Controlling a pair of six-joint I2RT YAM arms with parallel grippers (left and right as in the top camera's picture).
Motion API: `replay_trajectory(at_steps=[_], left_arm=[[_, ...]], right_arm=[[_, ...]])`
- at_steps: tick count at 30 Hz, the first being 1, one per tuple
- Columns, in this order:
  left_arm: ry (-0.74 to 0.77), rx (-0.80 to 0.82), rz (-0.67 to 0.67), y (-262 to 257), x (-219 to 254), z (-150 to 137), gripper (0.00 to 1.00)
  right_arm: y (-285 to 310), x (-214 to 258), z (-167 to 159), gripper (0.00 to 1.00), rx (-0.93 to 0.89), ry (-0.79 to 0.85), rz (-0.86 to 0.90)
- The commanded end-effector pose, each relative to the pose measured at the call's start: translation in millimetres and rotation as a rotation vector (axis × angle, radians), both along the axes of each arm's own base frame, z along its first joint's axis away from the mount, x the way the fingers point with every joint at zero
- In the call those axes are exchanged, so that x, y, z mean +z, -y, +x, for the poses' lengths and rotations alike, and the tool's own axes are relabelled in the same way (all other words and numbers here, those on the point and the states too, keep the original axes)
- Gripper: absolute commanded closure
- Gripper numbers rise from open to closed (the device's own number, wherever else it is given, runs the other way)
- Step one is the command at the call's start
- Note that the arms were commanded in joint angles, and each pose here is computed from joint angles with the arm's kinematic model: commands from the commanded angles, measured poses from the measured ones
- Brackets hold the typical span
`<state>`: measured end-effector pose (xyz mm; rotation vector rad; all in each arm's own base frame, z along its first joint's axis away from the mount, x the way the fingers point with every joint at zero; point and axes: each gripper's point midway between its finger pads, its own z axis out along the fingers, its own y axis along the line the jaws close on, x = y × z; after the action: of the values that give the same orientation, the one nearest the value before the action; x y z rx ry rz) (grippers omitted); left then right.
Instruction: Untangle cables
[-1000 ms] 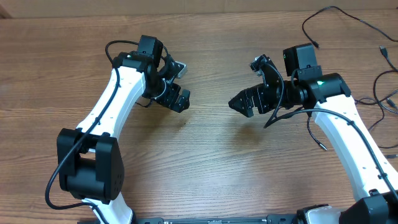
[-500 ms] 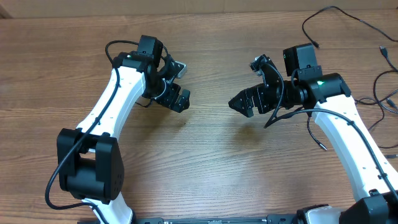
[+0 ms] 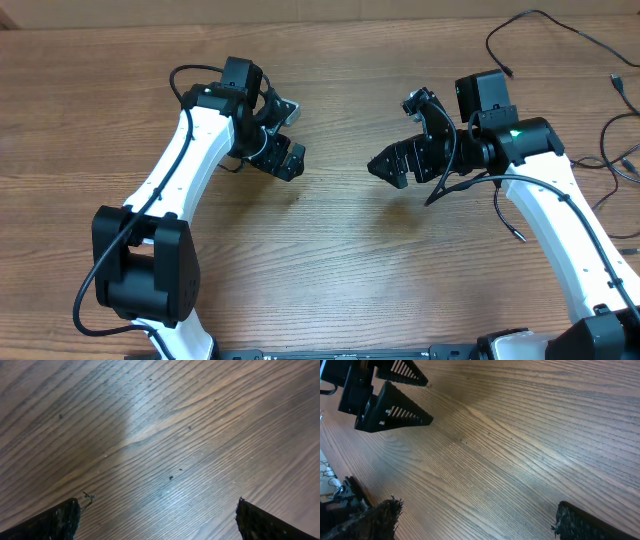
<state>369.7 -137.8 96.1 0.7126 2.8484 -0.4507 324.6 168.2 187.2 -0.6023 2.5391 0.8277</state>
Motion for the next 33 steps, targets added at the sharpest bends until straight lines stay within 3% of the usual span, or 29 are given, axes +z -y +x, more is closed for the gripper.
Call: replay_trajectory(at_steps=[1,5,9,13,18,26,33], left_arm=[[0.012,0.000,0.052,-4.0,-6.5,3.8,0.00],[0.110,-0.012,0.086,-8.3,-0.8,22.5,0.01],[0.307,-0.045,0.087,-6.2,28.2,53.8,0.01],[0.590,-0.100,0.061,1.5,89.0,85.5,0.00],[0.871,-0.113,0.034,5.7,165.0,103.4,0.01],[1.196,-0.079,-0.028,5.3,272.0,96.1,0.00],[1.400,-0.063,-0.066,-2.0,349.6,60.4,0.01]], right_arm=[[-2.6,9.4,4.3,0.00,0.003,0.029,0.009],[-2.6,9.4,4.3,0.00,0.003,0.029,0.009],[-2.6,9.4,4.3,0.00,0.003,0.028,0.009],[-2.6,9.4,4.3,0.00,0.003,0.029,0.009],[-2.6,9.4,4.3,0.00,0.003,0.029,0.009],[-2.5,9.4,4.3,0.00,0.003,0.029,0.009],[-2.5,9.4,4.3,0.00,0.003,0.029,0.009]])
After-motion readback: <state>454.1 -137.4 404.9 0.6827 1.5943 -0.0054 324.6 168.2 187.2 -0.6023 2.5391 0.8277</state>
